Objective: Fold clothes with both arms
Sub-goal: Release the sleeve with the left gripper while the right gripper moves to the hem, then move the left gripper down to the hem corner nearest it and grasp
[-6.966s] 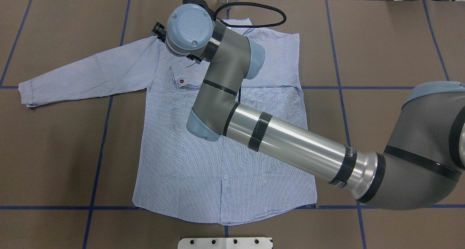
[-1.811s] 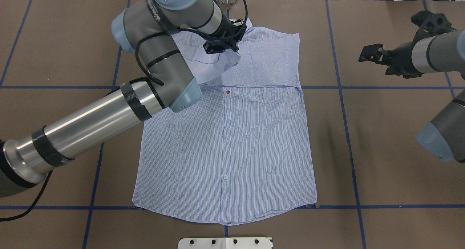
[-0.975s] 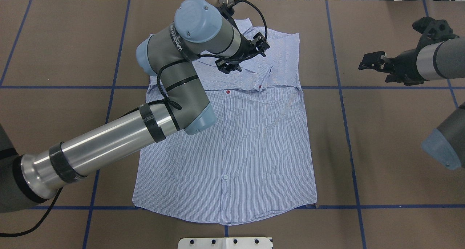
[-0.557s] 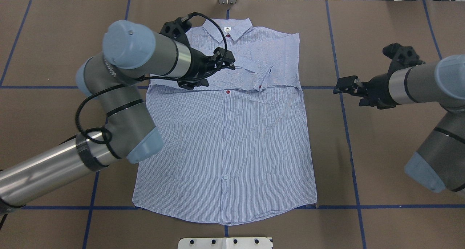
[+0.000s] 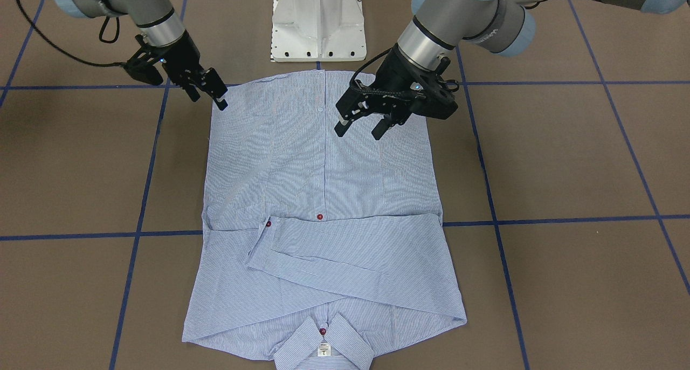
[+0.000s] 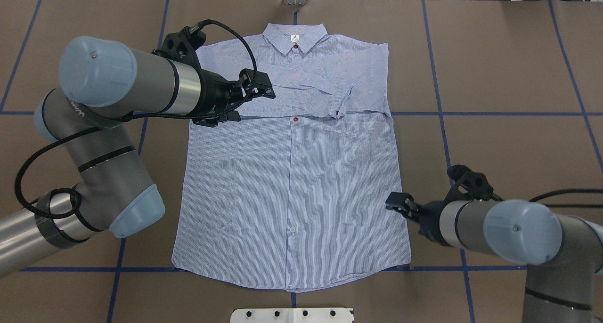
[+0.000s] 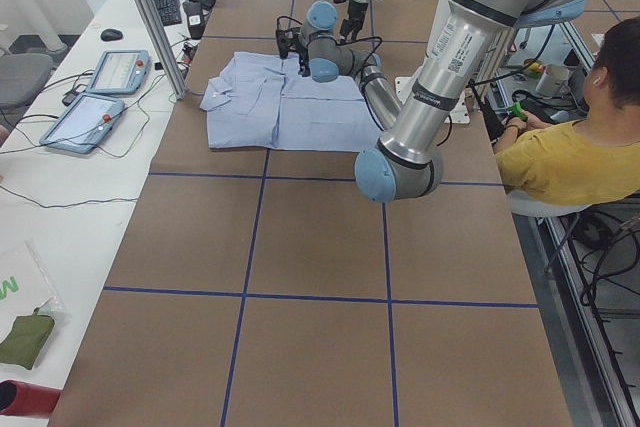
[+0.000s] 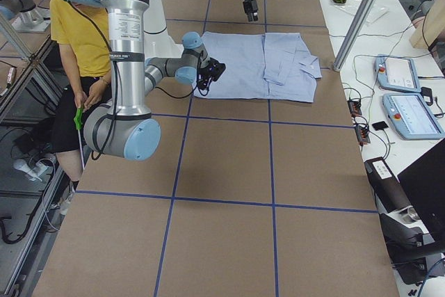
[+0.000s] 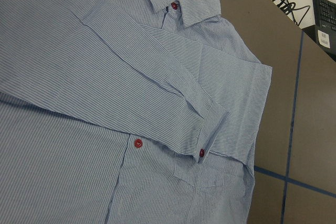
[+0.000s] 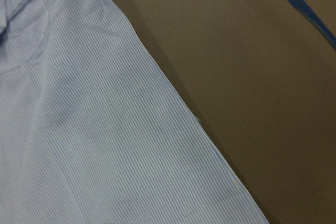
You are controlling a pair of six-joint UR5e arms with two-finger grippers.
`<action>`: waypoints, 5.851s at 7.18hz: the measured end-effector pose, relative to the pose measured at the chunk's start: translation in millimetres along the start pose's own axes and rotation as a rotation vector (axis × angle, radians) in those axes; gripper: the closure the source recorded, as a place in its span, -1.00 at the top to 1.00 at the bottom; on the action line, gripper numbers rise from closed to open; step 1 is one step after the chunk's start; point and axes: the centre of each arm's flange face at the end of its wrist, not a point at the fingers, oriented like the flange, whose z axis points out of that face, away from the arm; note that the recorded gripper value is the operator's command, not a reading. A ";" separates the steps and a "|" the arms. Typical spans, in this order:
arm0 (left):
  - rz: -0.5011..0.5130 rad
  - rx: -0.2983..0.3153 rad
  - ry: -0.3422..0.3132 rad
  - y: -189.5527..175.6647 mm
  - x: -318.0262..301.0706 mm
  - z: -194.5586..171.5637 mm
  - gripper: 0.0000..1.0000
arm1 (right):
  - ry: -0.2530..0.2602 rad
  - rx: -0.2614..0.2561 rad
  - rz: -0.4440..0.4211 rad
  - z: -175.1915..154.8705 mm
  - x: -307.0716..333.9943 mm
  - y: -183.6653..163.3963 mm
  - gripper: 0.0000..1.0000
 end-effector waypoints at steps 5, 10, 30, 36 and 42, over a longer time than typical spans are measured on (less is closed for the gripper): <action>-0.002 0.033 0.005 -3.7 -5.6 -10.6 0.93 | 0.119 0.055 0.056 27.8 29.6 52.3 0.76; -0.003 0.045 0.002 -4.3 -9.5 -11.1 0.93 | 0.143 0.064 0.048 39.5 37.7 54.6 0.50; -0.080 0.020 -0.514 165.0 -221.2 10.5 0.40 | 0.111 0.032 0.078 6.5 27.0 58.3 -1.00; -0.132 -0.009 -0.533 195.0 -243.3 24.6 0.23 | 0.110 0.036 0.080 6.4 26.9 56.0 -1.00; -0.138 -0.019 -0.548 201.2 -256.2 16.8 -0.25 | 0.111 0.038 0.080 7.1 27.2 55.4 -1.00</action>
